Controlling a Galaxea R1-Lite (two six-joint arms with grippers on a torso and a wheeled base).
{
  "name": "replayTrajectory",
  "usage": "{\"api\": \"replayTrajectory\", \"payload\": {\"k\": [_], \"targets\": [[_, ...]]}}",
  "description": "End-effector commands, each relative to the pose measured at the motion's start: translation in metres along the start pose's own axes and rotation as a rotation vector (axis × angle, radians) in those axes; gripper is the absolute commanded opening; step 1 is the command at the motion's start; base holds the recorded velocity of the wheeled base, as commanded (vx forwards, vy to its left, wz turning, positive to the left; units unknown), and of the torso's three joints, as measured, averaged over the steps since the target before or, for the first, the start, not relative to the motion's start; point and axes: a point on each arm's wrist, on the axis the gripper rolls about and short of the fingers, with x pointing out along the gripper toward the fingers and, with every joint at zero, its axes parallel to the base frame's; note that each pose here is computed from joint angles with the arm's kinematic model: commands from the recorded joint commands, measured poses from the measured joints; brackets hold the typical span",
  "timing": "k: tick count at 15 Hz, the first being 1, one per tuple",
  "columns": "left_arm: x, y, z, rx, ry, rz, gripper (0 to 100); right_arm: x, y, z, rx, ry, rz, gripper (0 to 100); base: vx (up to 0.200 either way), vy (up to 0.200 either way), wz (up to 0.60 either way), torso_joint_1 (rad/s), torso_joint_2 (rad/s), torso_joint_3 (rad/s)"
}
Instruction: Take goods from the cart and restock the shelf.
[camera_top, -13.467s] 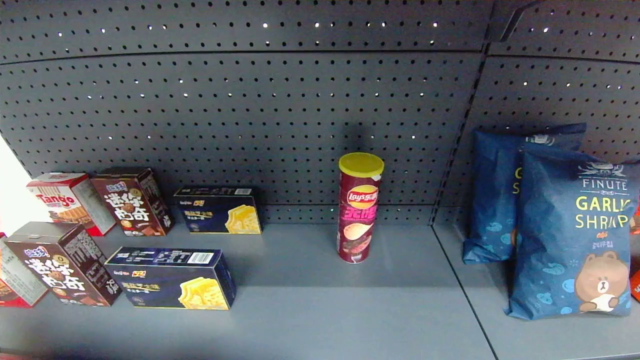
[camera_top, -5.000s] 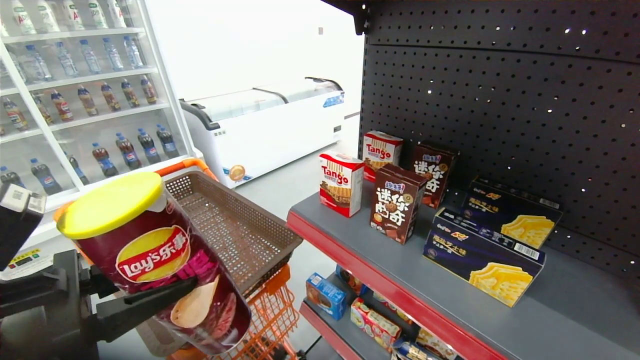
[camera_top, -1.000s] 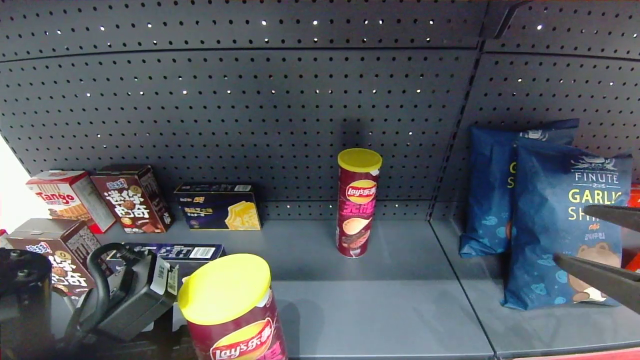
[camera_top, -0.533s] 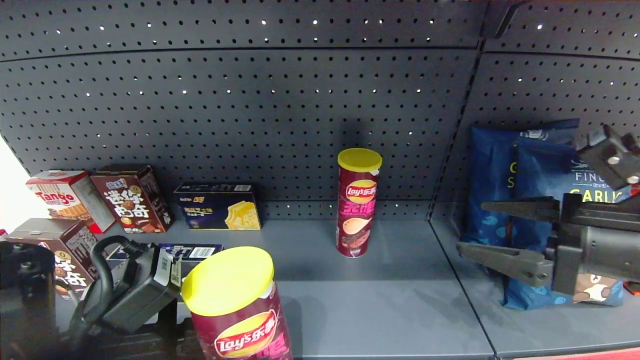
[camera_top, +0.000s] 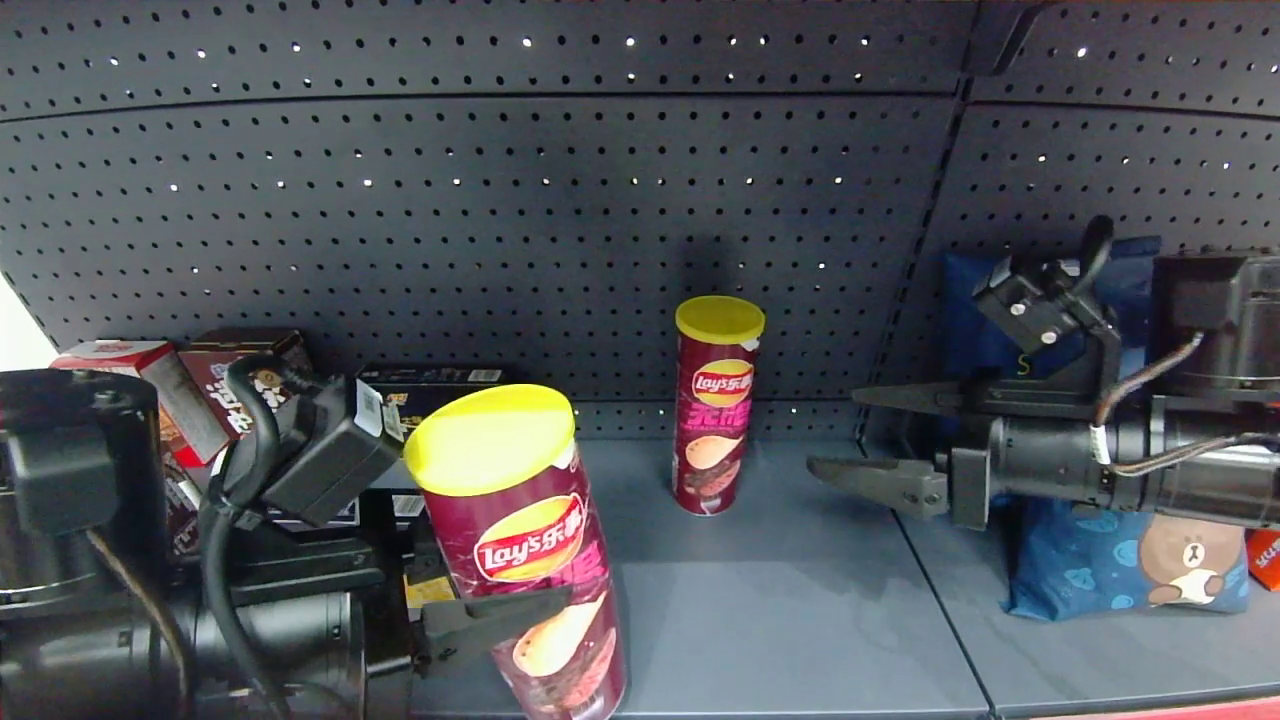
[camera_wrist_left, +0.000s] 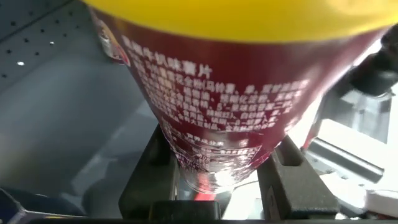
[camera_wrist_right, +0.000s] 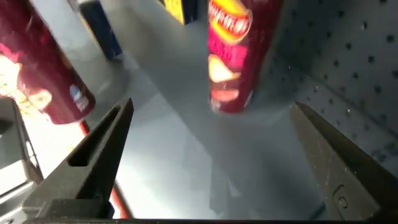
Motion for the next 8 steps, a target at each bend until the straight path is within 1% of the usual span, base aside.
{"api": "replayTrajectory", "payload": {"k": [1,2,3,5,8], "targets": [[0.002,0.006,-0.001,-0.004,0.01,0.018,0,0.025,-0.014,-0.002,0.005,0.002,0.032,100,0.0,0.0,0.0,0.0,0.0,0.0],[0.002,0.006,-0.002,-0.006,0.011,0.021,0,0.029,-0.02,-0.002,0.001,-0.011,0.046,100,0.0,0.0,0.0,0.0,0.0,0.0],[0.001,0.006,-0.001,-0.004,0.006,0.024,0,0.039,-0.027,-0.001,-0.015,-0.049,0.081,100,0.0,0.0,0.0,0.0,0.0,0.0],[0.0,0.007,-0.001,-0.006,0.006,0.029,0,0.045,-0.037,-0.001,-0.025,-0.076,0.101,100,0.0,0.0,0.0,0.0,0.0,0.0],[0.0,0.008,-0.001,-0.006,0.005,0.032,0,0.048,-0.043,-0.002,-0.031,-0.083,0.112,100,0.0,0.0,0.0,0.0,0.0,0.0]]}}
